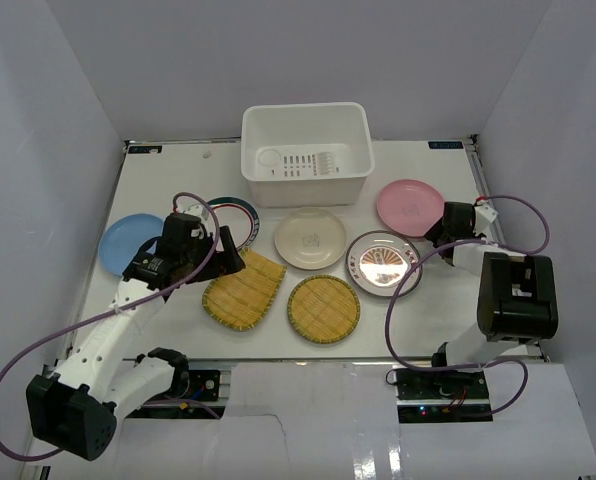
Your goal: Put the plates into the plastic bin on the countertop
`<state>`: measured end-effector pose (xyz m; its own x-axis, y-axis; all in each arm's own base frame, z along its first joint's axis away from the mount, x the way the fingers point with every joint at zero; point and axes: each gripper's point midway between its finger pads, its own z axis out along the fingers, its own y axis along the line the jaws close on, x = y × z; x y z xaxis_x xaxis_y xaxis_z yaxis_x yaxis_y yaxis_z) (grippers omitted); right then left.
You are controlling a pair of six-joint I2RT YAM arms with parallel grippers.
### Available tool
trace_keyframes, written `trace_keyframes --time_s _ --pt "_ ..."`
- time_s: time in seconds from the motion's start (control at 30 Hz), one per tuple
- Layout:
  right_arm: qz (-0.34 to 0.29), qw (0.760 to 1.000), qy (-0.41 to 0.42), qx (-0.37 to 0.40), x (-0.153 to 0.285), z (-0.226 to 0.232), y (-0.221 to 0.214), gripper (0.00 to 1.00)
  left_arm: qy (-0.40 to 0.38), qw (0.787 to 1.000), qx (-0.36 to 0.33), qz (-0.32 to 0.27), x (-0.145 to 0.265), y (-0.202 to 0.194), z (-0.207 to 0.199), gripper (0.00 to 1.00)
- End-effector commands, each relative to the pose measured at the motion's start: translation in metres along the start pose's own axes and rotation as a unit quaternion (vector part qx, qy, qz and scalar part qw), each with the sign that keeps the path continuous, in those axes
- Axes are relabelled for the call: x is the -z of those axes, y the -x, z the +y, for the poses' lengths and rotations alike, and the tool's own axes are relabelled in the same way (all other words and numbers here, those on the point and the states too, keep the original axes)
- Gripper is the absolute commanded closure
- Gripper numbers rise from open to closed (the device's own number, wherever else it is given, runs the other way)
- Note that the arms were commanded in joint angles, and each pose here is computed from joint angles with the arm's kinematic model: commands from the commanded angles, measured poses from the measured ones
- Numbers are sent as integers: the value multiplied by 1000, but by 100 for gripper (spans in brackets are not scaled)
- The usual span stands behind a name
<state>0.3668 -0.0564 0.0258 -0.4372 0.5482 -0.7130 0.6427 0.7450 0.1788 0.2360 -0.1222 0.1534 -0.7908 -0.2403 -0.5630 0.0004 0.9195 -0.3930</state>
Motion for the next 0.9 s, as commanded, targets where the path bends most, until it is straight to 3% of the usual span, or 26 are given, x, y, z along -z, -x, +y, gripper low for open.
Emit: trace_keyframes --time_s 0.0,0.2,0.4,0.67,0.77,0.8,0.87 --pt "-18 998 42 -31 -5 25 24 30 61 998 32 -11 -1 2 20 2" --pt "-6 996 80 -43 11 21 13 38 131 990 43 -6 -23 -3 47 2" --pt "-68 987 136 -49 43 28 38 24 170 985 5 -7 -46 -8 70 2" --pt "-17 989 135 -54 -2 50 32 22 142 989 -26 32 -65 -21 65 3" --pt "6 987 145 -73 -15 55 24 35 136 989 -31 43 -69 -25 65 5" --pt "10 987 144 -77 -18 55 21 51 136 989 -32 49 -71 -27 65 6" --pt "11 986 140 -86 -18 49 20 67 139 988 -30 57 -73 -29 67 8"
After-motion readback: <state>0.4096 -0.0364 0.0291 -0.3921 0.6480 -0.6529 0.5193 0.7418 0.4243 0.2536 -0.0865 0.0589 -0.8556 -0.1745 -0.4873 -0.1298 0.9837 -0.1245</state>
